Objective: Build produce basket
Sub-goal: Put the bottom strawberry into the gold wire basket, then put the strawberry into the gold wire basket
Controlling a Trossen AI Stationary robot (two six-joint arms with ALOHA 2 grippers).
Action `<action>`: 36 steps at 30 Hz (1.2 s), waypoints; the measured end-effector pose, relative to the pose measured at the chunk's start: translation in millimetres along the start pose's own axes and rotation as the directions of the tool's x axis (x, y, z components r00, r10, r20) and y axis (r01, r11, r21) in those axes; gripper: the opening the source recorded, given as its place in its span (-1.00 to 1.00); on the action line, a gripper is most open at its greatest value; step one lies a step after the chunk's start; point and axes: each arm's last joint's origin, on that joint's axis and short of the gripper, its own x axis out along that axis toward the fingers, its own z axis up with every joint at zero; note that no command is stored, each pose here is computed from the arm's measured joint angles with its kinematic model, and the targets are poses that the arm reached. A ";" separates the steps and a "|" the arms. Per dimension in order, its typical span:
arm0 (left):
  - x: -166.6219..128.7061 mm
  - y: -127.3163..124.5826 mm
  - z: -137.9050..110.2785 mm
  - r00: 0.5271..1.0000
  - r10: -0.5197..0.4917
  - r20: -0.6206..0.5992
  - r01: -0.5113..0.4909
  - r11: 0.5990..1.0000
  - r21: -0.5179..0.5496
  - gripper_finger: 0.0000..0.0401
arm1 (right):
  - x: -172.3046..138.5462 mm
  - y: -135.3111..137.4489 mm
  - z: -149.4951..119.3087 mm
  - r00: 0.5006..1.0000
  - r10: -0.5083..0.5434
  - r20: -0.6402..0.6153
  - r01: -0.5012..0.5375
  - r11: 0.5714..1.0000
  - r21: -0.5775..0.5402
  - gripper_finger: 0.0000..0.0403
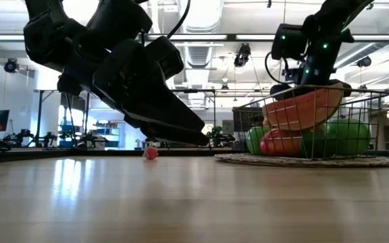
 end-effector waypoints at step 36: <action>-35.8 -2.9 17.2 0.993 0.110 0.037 -0.110 0.994 0.017 0.46 | -90.2 18.3 -36.1 0.908 0.328 0.261 -0.271 0.934 -0.231 0.19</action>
